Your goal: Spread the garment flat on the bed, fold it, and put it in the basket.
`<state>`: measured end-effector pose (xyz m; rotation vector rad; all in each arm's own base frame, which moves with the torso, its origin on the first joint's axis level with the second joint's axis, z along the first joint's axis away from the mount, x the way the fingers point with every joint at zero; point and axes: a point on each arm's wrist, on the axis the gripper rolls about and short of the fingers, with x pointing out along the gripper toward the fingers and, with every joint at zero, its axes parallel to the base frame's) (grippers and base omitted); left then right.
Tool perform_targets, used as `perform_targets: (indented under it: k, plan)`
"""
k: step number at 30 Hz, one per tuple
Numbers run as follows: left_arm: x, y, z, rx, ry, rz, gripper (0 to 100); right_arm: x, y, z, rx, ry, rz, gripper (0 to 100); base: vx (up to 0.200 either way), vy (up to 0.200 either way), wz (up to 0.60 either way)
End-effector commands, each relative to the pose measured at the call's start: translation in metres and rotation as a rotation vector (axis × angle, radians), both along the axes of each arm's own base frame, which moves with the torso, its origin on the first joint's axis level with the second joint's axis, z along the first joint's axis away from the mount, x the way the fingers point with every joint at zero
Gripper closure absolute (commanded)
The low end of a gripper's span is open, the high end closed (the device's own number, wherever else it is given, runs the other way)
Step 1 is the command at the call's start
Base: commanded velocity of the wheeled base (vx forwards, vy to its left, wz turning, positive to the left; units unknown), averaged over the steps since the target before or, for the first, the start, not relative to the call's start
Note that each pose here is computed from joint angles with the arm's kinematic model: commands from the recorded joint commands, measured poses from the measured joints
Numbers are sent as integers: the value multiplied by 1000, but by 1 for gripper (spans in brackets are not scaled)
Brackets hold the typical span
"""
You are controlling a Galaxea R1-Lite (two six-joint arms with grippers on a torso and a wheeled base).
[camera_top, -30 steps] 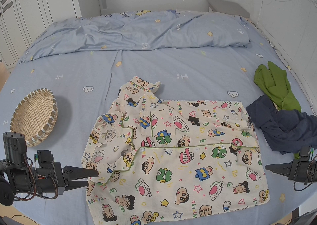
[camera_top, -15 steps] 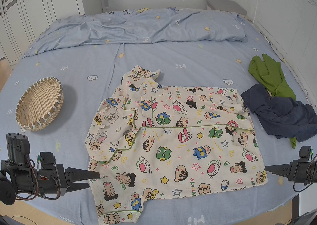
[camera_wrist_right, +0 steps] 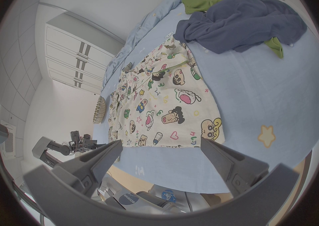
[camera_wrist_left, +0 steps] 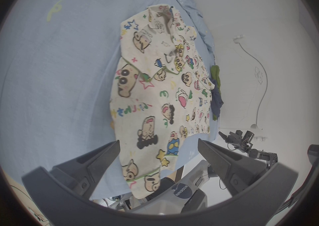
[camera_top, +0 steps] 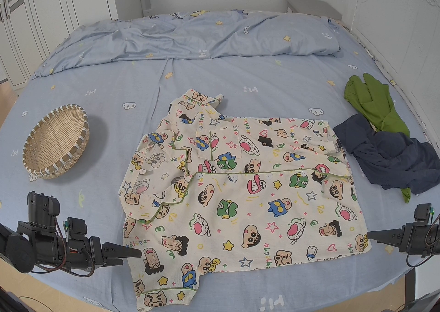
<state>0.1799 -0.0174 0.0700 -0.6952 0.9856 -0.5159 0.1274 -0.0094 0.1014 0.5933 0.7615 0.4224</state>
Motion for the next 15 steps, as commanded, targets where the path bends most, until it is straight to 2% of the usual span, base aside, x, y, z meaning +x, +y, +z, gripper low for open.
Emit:
perform_targets:
  k: [1, 6, 15]
  plan:
    - [5, 4, -13, -6, 64, 10, 0, 0, 0, -1, 2, 3, 0, 0, 0, 0, 0]
    - [5, 3, -12, -48, 60, -25, 0, -1, 0, 0, 1, -2, 0, 0, 0, 0, 0]
    - [14, 5, -20, -50, 35, -18, 0, -1, 0, -2, -1, -6, 2, 0, 0, 0, 0]
